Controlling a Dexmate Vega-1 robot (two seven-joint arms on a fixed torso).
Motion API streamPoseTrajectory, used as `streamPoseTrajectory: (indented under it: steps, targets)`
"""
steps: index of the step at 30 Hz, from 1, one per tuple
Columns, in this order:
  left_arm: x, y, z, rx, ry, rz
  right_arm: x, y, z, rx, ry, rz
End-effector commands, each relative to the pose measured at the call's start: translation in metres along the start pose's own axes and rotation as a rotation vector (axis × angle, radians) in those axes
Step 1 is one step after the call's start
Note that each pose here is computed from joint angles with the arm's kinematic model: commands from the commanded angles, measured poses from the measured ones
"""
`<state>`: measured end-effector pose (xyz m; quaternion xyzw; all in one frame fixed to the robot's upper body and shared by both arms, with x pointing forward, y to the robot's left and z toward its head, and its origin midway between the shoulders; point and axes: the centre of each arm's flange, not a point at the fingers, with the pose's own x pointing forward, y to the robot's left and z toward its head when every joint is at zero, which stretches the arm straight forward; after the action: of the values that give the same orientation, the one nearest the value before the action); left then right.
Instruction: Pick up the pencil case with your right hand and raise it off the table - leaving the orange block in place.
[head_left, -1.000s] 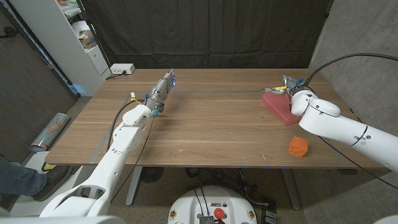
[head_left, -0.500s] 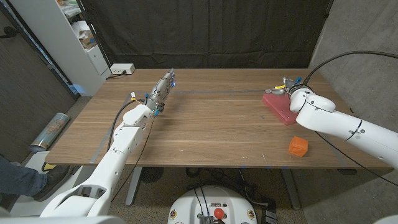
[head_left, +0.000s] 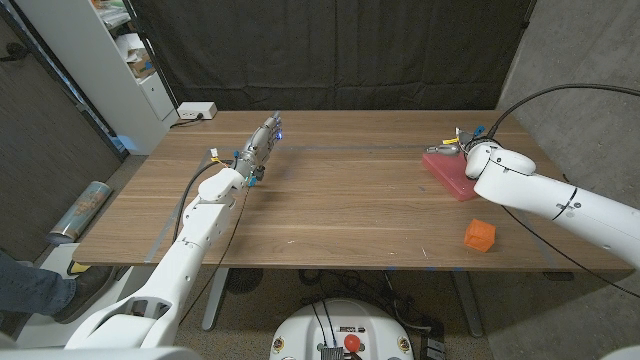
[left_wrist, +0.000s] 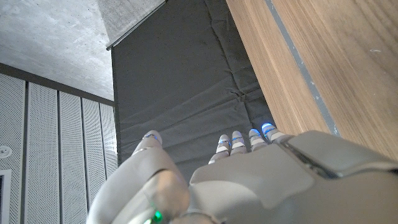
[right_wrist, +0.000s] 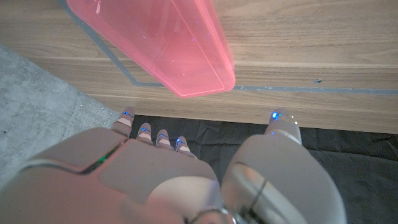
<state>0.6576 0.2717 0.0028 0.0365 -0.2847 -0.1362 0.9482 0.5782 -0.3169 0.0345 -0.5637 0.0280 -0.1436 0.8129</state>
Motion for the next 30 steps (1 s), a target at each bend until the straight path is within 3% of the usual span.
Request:
streamPoseTrajectory:
  steps: [1,30]
  targets:
    - [0.0,0.0,0.002,0.006,0.004,0.0,0.012,0.005,-0.005,-0.006,0.038,0.041]
    - [-0.001,0.001,-0.001,0.005,0.015,0.012,0.034,0.012,-0.016,-0.02,0.124,0.114]
